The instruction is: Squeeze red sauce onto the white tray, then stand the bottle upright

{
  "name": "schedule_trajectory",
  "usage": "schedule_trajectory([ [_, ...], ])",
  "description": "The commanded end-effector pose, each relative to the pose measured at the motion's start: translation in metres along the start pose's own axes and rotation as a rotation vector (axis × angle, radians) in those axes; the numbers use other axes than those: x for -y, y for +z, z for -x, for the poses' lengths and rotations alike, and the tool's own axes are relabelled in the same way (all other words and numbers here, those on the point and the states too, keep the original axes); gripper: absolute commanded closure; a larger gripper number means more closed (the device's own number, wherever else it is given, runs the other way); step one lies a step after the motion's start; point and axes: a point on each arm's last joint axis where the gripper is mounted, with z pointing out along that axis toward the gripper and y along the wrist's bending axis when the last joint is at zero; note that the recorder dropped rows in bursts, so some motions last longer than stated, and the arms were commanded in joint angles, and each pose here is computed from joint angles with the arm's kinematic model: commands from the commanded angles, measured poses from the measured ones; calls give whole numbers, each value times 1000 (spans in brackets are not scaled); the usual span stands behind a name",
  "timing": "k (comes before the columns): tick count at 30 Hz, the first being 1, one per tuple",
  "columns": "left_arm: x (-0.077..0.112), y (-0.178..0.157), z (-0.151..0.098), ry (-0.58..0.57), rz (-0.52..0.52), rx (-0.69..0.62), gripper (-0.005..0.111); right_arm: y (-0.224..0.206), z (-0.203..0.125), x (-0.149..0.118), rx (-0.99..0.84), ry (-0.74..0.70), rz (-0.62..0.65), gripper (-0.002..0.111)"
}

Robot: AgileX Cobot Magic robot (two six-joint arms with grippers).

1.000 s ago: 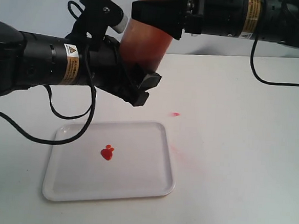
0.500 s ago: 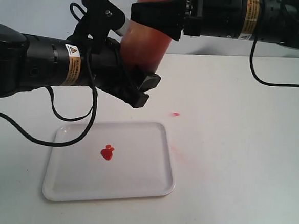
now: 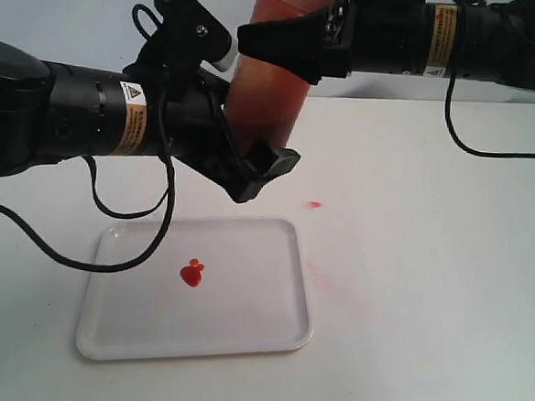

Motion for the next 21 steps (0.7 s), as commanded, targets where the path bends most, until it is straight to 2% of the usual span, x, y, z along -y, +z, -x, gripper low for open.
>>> schedule_trajectory([
  [1, -6, 0, 1, 9, 80, -7, 3, -12, 6, 11, 24, -31, -94, 108],
  [7, -20, -2, -3, 8, 235, -38, 3, -40, -6, 39, -124, -88, -303, 108],
  [10, -27, -4, -6, 8, 317, -57, 3, -53, -13, 49, -212, -123, -369, 108],
  [15, -37, -8, -8, 8, 440, -77, 3, -61, -28, 62, -239, -91, -387, 108],
  [18, -41, -11, -9, -7, 495, -87, 3, -58, -53, 74, -266, -42, -384, 108],
  [21, -43, -11, -10, -15, 507, -90, 3, -53, -75, 86, -235, 18, -385, 108],
])
